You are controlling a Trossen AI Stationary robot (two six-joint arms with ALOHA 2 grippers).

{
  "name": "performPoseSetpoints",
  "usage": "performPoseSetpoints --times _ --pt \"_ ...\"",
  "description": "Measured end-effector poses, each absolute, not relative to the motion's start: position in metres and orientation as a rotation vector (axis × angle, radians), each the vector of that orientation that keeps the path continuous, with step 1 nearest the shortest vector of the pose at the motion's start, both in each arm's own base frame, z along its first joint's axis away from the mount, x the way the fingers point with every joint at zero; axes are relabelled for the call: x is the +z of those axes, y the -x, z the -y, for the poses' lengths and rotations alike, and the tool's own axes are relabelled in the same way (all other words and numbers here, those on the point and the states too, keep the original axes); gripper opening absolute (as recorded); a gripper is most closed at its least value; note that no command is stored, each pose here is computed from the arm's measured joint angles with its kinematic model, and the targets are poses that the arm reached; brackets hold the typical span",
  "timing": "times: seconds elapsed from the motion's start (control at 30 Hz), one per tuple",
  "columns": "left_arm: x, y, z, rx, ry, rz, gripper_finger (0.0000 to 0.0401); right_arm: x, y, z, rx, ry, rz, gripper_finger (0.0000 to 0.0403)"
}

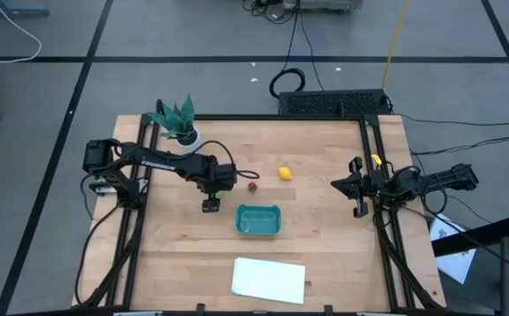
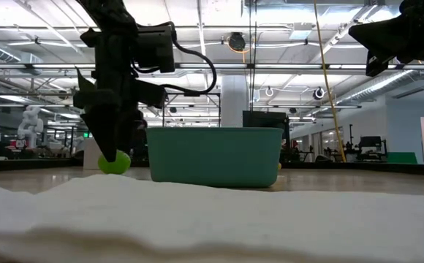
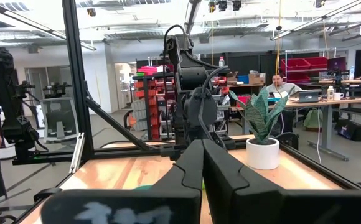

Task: Pick and placing Produce into tupperware
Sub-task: Put the cabbage into the blue bin

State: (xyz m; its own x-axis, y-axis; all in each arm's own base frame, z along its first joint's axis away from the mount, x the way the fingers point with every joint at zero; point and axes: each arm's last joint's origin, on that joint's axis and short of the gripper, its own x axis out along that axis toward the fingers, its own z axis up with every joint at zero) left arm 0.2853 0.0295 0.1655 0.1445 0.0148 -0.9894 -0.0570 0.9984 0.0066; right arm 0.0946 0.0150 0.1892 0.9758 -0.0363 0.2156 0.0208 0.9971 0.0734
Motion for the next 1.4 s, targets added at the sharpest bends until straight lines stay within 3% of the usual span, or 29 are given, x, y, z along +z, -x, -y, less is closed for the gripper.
performPoseSetpoints --times 1.4 --pt "0.137 -0.269 -0.021 0.129 0.017 -1.439 0.0353 0.189 -0.095 -0.015 -0.026 -0.096 0.218 0.0"
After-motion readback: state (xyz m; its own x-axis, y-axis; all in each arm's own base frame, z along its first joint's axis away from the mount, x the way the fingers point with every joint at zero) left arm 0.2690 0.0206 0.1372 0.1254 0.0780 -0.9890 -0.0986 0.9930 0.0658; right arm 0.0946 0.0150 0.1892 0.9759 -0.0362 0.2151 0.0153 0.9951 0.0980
